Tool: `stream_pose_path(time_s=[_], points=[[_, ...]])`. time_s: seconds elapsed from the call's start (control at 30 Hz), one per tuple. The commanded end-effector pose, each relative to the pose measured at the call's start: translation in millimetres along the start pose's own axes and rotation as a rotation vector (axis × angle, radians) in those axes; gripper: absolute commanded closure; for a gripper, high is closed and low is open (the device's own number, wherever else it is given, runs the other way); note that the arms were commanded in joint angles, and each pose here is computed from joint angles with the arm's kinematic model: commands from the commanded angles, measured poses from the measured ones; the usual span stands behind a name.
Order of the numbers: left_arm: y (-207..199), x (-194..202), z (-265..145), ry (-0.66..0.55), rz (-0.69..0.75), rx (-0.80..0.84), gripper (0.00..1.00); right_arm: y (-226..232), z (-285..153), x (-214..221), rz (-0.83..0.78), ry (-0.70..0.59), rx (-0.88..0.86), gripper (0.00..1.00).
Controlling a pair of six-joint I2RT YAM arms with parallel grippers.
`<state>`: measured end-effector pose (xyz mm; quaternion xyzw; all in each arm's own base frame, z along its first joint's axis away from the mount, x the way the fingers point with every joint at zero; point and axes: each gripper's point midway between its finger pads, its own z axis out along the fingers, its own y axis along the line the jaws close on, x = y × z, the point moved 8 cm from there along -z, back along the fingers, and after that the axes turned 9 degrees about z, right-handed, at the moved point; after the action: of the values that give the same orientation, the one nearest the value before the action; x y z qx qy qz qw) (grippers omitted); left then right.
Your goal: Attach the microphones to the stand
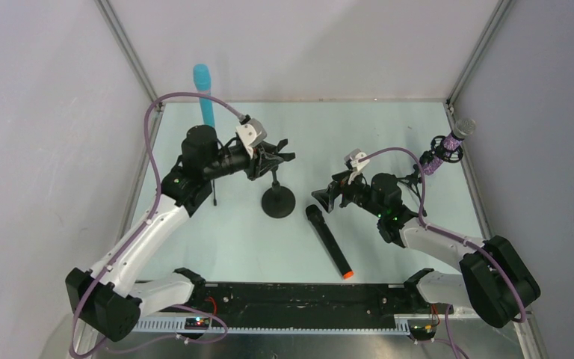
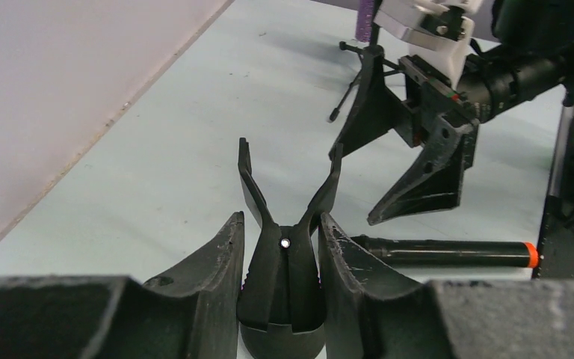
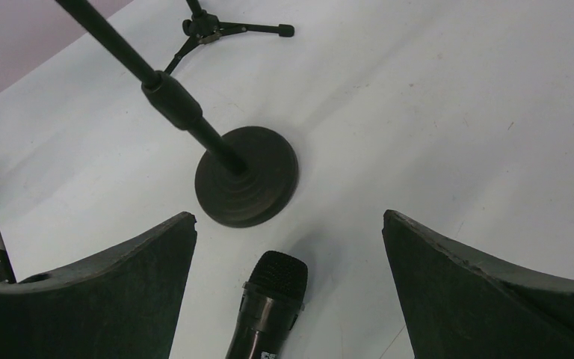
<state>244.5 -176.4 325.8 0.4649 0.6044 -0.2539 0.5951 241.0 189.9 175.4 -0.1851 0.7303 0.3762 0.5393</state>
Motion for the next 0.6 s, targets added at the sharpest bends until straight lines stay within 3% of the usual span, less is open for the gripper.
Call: stream_pose_path(time_s=[0.0,0.57], points=[[-3.0,-30.9,-6.5,-0.155,0.106,0.035,1.00,2.6,-2.3,-5.0,0.000,-0.018,-0.003,0.01],[7.0,-45.9,16.8,-0.215,0.065,0.111,1.00,0.3,-8.2,-2.5,0.035,0.041,0.075,0.01]])
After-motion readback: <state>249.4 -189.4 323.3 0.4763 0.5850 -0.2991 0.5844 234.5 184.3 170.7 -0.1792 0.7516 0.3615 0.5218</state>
